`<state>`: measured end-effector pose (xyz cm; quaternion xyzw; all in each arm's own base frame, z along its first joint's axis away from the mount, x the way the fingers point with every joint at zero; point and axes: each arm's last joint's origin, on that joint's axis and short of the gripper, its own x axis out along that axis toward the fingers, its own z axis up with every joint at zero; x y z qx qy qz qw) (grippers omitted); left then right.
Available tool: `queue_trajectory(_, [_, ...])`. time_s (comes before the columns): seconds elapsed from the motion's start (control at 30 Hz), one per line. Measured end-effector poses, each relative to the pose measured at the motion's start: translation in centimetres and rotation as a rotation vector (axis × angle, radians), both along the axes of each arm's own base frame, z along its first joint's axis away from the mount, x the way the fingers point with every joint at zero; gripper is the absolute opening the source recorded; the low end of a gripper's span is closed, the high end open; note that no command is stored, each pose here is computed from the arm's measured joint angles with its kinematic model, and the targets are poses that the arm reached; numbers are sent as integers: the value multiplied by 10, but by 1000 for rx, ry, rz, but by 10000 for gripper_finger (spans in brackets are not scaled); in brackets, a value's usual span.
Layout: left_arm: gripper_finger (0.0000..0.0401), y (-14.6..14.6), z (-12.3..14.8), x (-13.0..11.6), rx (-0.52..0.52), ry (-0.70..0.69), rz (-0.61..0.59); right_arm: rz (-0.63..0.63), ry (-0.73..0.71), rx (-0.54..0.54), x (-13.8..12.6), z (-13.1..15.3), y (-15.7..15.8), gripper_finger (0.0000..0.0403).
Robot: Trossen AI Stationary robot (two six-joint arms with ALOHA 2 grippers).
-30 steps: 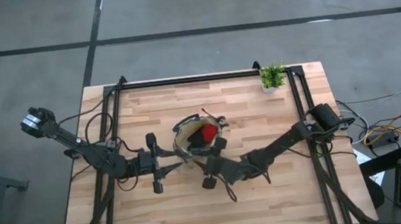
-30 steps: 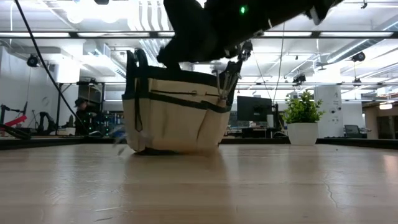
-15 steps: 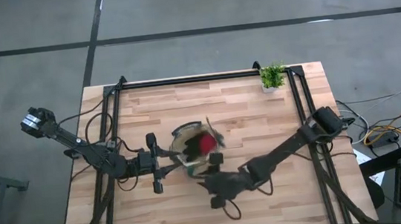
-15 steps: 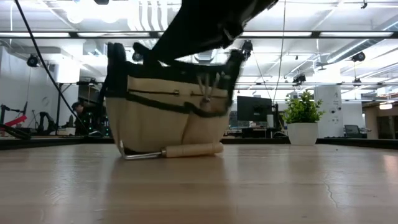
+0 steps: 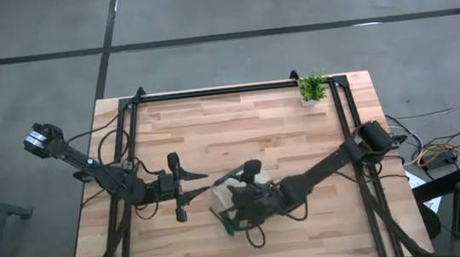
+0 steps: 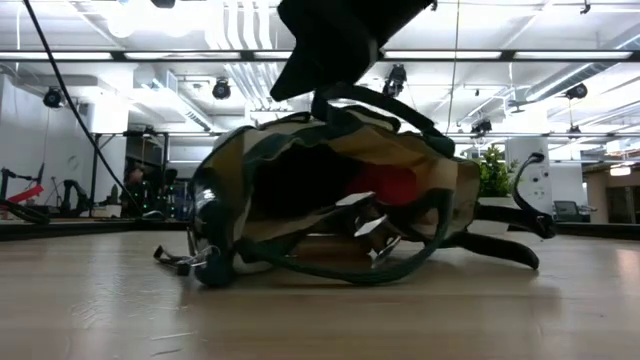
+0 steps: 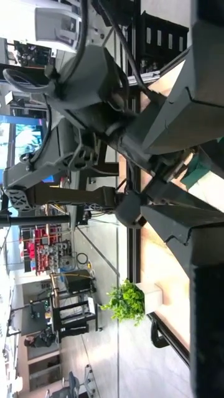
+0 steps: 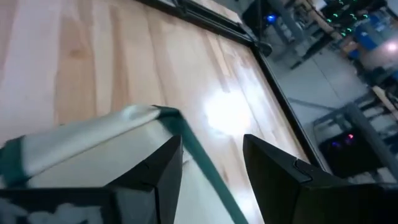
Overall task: Pick & Place Garden tools in Gardening bag
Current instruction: Adjust the gardening bag
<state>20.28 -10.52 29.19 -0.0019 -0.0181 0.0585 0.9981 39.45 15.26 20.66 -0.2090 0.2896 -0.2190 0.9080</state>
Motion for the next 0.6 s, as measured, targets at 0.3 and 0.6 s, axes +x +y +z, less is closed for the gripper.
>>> queue_trajectory(0.3, [147, 0, -4, 0, 26, 38, 1, 85, 39, -33, -20, 17, 20, 157])
queue_trajectory(0.6, [147, 0, -3, 0, 11, 27, 6, 216, 206, 42, -55, -17, 64, 155])
